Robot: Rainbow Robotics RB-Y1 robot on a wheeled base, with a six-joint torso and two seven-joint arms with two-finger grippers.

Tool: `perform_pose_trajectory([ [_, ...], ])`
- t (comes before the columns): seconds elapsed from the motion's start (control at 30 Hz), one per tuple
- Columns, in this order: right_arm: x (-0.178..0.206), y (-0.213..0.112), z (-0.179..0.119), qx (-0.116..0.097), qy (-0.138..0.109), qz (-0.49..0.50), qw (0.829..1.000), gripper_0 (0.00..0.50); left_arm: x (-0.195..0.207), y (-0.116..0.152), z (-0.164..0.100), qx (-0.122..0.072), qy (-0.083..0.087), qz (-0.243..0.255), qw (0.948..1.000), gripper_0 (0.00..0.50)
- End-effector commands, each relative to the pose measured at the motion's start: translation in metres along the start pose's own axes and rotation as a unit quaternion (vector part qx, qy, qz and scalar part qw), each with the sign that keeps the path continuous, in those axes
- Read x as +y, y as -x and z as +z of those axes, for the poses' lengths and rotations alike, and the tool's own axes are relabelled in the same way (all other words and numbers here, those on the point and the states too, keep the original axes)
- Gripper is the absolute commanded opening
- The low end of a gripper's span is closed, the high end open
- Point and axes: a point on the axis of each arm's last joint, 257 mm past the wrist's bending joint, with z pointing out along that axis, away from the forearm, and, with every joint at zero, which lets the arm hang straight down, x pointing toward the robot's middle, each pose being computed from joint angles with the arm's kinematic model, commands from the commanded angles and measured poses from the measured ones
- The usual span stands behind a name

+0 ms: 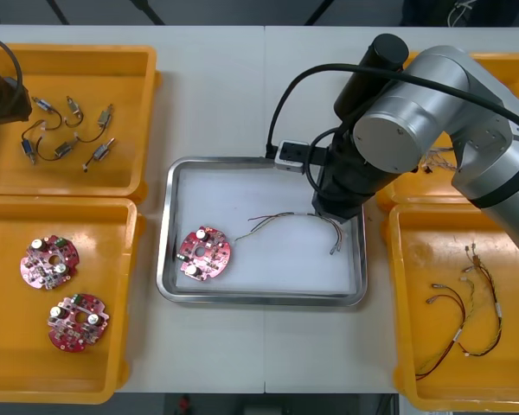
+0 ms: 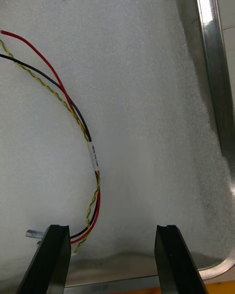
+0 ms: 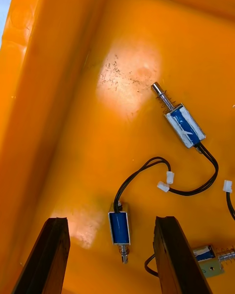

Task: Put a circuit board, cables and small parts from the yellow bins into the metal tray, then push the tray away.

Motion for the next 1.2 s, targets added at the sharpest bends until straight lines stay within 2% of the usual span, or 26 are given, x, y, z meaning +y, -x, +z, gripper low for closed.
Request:
perform_pose_trajectory([
  [0.03, -0.014, 0.034, -0.002, -0.016, -0.023, -0.050, 0.998, 0.500, 0.004, -0.016, 0.014, 0.005, -0.001, -0.057, 0.9984, 0.500],
  [0.17, -0.010, 0.041, 0.013, -0.015, -0.021, -0.060, 0.998, 0.500, 0.003, -0.023, 0.022, 0.007, -0.009, -0.062, 0.9980, 0.500],
  [0.33, -0.005, 0.045, 0.028, -0.009, -0.025, -0.077, 0.997, 0.500, 0.003, -0.027, 0.024, 0.008, -0.010, -0.066, 0.9977, 0.500],
  [0.6, 0.013, 0.040, 0.043, 0.004, -0.012, -0.098, 0.995, 0.500, 0.000, -0.039, 0.031, 0.019, -0.022, -0.082, 0.9962, 0.500],
  [0.77, 0.022, 0.041, 0.051, 0.006, -0.008, -0.109, 0.994, 0.500, 0.001, -0.040, 0.039, 0.006, -0.029, -0.081, 0.9963, 0.500],
  [1.13, 0.034, 0.044, 0.057, 0.009, -0.001, -0.118, 0.993, 0.500, -0.002, -0.044, 0.043, 0.006, -0.029, -0.081, 0.9962, 0.500],
  [1.2, 0.034, 0.043, 0.058, 0.010, 0.000, -0.118, 0.993, 0.442, -0.003, -0.046, 0.044, 0.007, -0.029, -0.083, 0.9961, 0.500],
])
